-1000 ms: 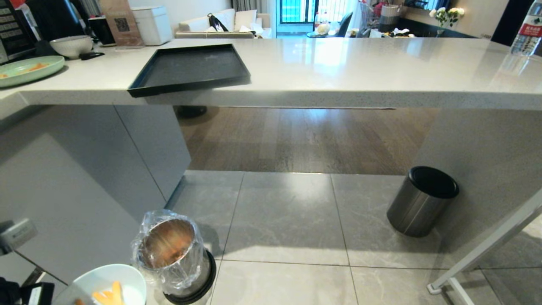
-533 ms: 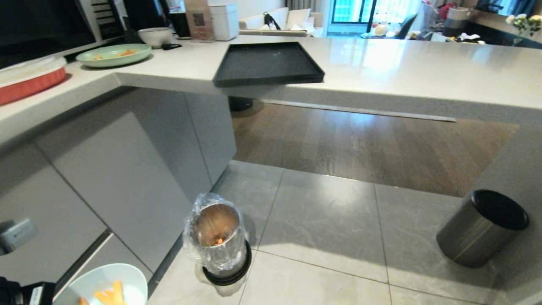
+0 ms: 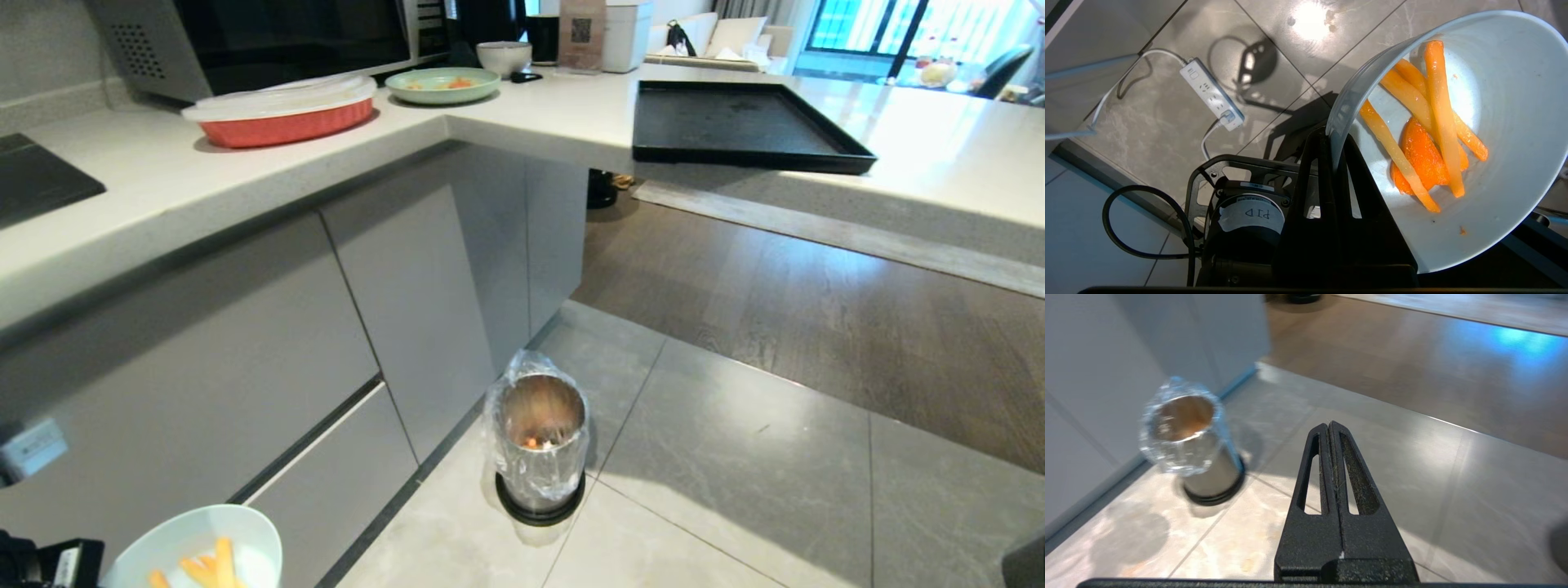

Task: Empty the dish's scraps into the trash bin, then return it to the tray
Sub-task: Move the bowl over the trash can

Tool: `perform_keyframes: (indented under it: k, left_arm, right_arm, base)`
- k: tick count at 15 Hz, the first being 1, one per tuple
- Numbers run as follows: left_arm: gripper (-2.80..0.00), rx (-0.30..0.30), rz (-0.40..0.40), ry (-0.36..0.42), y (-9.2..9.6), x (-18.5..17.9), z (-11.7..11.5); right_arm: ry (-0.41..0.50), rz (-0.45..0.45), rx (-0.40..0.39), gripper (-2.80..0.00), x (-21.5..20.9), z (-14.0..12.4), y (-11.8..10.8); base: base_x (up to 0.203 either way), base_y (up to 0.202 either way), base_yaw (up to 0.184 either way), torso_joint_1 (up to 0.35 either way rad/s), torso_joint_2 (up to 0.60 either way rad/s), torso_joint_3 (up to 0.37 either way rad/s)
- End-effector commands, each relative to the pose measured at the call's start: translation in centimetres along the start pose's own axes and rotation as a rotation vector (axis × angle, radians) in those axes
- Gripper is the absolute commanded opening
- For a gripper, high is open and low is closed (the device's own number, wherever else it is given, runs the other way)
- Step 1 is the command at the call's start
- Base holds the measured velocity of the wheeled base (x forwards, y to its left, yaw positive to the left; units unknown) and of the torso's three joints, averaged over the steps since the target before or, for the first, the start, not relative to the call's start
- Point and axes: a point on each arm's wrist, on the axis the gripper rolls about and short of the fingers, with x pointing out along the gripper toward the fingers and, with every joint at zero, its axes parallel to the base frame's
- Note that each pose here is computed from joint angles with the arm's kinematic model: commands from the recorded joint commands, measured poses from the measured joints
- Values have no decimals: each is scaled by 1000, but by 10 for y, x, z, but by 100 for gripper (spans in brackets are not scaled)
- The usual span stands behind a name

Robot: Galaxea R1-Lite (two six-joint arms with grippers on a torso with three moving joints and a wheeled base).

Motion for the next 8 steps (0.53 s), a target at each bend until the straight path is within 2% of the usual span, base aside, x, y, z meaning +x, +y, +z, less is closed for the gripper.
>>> perform_keyframes:
  k: [1, 8]
  left_arm:
    - [-280, -2, 0, 3, 0, 0, 0]
    - [-280, -3, 1, -1, 0, -1, 1]
  right_arm:
    - [1, 0, 0, -280, 0, 0, 0]
    - [1, 0, 0, -280, 0, 0, 0]
  base:
    - [-3, -1, 91, 2, 7, 2]
    - [0, 0, 0, 0, 0, 0]
